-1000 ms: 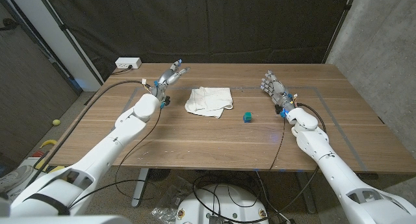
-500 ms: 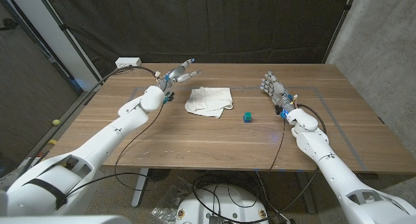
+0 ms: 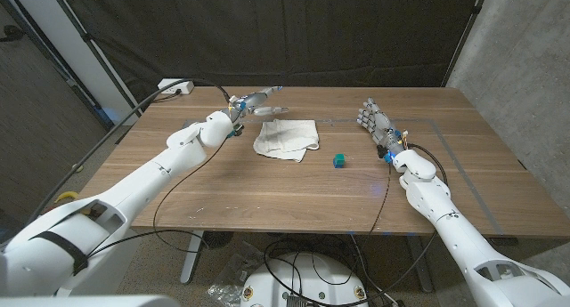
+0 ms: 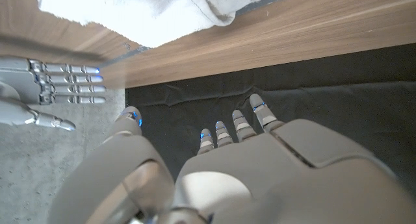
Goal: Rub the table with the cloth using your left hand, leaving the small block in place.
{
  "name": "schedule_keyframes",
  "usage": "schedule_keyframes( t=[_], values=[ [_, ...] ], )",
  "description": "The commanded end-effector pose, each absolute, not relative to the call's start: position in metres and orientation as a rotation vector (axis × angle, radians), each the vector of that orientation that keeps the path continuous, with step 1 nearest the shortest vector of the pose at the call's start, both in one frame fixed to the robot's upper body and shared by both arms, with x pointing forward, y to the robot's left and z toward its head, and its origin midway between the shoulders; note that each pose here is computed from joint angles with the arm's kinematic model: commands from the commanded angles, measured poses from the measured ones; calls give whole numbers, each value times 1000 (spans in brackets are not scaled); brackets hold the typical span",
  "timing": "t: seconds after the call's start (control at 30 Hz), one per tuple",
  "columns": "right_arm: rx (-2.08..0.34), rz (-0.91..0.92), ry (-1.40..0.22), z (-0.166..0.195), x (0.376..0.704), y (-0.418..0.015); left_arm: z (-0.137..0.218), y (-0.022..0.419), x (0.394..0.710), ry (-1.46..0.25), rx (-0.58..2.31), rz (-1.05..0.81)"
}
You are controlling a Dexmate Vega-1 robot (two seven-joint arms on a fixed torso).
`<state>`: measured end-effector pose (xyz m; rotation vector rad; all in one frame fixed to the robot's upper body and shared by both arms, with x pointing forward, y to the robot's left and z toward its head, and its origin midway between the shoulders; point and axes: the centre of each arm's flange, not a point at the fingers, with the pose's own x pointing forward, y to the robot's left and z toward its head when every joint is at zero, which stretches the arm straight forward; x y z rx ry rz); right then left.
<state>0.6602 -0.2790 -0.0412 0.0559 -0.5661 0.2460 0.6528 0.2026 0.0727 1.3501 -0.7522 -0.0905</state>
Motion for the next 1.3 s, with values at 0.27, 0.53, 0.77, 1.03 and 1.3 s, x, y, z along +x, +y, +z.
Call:
schedule_keyframes(
  t=[0.27,0.53,0.77,1.03,1.3],
  values=[
    [68,244,-559,-46,661,-279,73,173,649,-671,1666,-128],
    [70,241,-555,-48,661,-279,71,163,654,-586,1758,-143],
    [71,240,-552,-49,662,-279,68,157,658,-529,1820,-152],
    [72,240,-550,-49,664,-279,62,152,666,-466,1883,-180],
    [73,238,-548,-49,666,-278,60,148,671,-434,1919,-199]
  ],
)
